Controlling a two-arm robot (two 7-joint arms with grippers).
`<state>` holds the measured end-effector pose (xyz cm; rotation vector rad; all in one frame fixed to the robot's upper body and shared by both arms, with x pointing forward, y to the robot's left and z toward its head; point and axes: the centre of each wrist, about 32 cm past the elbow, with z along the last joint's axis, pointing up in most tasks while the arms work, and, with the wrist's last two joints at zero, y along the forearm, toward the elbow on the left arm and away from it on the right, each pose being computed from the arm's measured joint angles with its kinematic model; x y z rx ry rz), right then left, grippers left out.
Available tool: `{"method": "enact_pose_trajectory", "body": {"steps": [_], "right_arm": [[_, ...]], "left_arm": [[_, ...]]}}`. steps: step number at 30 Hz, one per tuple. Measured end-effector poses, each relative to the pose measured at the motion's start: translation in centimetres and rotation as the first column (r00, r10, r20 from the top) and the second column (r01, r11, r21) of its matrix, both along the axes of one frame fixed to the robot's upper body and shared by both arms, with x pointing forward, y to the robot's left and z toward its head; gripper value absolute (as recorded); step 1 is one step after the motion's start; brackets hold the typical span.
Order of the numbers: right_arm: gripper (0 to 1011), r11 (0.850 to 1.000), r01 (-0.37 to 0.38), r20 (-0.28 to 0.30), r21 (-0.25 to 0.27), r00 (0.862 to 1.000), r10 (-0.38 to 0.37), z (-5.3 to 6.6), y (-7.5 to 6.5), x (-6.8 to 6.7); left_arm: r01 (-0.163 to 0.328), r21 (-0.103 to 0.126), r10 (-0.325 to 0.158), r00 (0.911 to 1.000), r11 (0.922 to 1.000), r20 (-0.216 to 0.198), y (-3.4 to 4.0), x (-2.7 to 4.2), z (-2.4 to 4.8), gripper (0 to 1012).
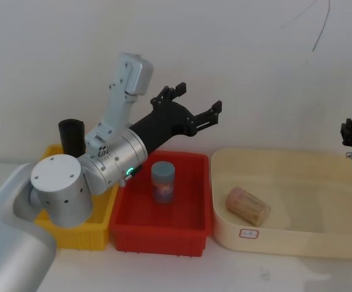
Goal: Pick up the garbage bag with the one hand and transfer it to the other hand.
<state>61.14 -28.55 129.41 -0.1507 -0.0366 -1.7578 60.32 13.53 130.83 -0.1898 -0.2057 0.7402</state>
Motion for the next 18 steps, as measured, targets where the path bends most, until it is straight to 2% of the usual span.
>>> {"method": "enact_pose_trajectory", "body": {"steps": [6,7,13,14,18], "right_arm": [[590,1.0,-0.007,0.0,-0.002,1.0,0.007,-0.03,0.06,0.03],[643,1.0,-0.009,0.0,-0.003,1.0,0.009,-0.03,0.07,0.03],[780,1.0,-0.012,0.0,-0.003,1.0,0.012,-0.04,0.1,0.05],[840,1.0,-0.013,0.0,-0.004,1.0,0.013,-0.04,0.11,0.05],[936,1.0,-0.014,0.0,-0.004,1.0,0.014,-0.03,0.13,0.06]], "left_arm": [[0.0,0.0,0.0,1.0,1.0,0.0,0.0,0.0,0.0,1000],[0.0,0.0,0.0,1.0,1.0,0.0,0.0,0.0,0.0,1000],[0.0,0.0,0.0,1.0,1.0,0.0,0.0,0.0,0.0,1000],[0.0,0.0,0.0,1.0,1.0,0.0,0.0,0.0,0.0,1000],[0.0,0.0,0.0,1.0,1.0,0.0,0.0,0.0,0.0,1000]]}}
